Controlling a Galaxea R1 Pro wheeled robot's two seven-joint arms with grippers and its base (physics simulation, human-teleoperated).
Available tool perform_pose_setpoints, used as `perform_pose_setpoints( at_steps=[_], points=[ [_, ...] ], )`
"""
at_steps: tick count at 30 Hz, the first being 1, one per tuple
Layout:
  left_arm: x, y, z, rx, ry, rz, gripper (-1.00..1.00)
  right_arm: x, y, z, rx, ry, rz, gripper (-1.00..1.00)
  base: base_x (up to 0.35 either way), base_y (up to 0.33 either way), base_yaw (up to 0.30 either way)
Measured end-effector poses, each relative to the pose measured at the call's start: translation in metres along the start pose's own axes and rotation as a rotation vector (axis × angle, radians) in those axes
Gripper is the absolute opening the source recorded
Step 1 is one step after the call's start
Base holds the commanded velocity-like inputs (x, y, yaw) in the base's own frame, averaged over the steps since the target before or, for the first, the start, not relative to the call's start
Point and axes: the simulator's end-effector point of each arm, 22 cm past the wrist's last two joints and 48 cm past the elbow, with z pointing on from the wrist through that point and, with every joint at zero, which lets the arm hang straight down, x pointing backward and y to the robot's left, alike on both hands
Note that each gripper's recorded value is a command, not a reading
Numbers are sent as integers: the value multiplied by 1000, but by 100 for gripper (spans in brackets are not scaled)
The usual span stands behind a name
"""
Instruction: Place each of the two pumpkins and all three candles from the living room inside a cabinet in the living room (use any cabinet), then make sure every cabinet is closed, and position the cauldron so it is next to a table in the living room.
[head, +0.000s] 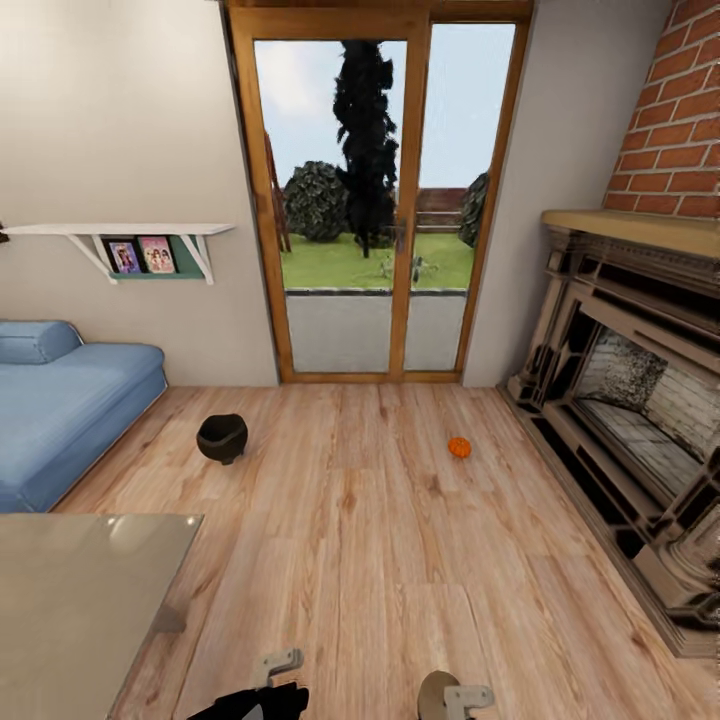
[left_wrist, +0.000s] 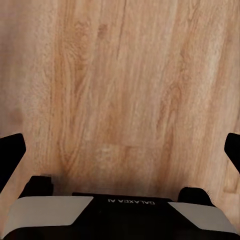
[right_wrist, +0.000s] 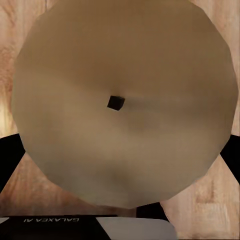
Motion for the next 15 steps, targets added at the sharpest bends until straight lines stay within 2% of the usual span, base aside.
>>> perform_pose_setpoints(
  at_steps=[15],
  points=[
    [0,0,0,-1,0,0,100,0,0,0,-1,0,0,-100,-325,86,0]
  ],
)
